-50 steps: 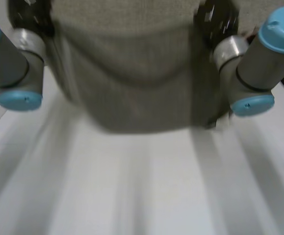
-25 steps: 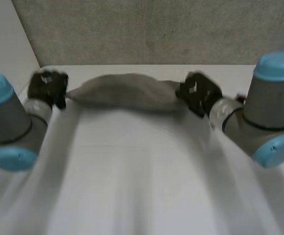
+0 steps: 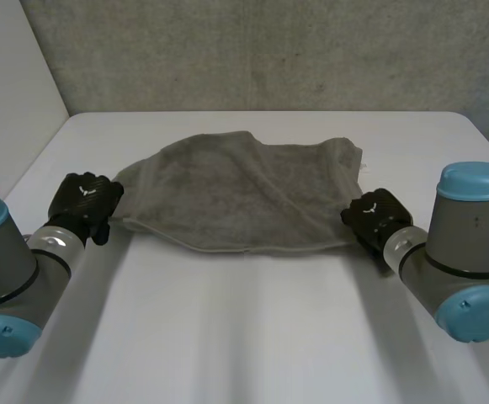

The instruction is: Fold the towel.

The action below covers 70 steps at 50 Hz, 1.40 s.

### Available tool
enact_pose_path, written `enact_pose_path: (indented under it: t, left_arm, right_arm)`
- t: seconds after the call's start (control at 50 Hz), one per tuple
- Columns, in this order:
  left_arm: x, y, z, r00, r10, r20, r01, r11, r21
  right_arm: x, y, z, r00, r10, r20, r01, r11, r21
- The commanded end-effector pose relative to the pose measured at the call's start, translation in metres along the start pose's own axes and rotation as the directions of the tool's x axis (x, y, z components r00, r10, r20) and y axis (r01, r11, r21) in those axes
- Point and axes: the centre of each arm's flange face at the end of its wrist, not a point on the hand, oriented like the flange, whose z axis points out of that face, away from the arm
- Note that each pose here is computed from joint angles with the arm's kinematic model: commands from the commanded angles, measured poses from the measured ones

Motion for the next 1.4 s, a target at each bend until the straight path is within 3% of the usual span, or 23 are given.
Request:
enact_pose_path:
  t: [0.02, 0.38, 0.6, 0.8, 0.96, 1.4]
  left_arm:
    - [-0.002, 0.000, 0.001, 1.000, -0.004, 0.011, 0.004, 1.000, 0.002]
    - [-0.018, 0.003, 0.006, 0.997, -0.016, 0.070, 0.017, 1.000, -0.013]
    - [-0.018, 0.002, 0.006, 0.997, -0.039, 0.070, 0.040, 0.999, -0.012]
    - [-0.016, 0.001, 0.004, 0.997, -0.040, 0.063, 0.041, 0.999, -0.013]
    - [-0.021, -0.006, 0.003, 0.996, -0.048, 0.076, 0.047, 0.999, 0.009]
    - [-0.025, -0.010, 0.004, 0.994, -0.068, 0.086, 0.067, 0.998, 0.023]
  right_arm:
    - [0.009, 0.010, 0.000, 0.999, 0.019, -0.046, -0.021, 0.999, -0.040]
    - [0.026, 0.029, 0.004, 0.993, 0.069, -0.099, -0.076, 0.994, -0.075]
    - [0.042, 0.037, 0.010, 0.952, 0.276, -0.133, -0.286, 0.956, -0.062]
    - [0.035, 0.032, 0.009, 0.938, 0.343, -0.053, -0.345, 0.938, -0.031]
    - [0.032, 0.034, 0.009, 0.891, 0.454, 0.034, -0.450, 0.889, -0.083]
    - [0.027, 0.043, 0.017, 0.890, 0.454, 0.041, -0.447, 0.887, -0.111]
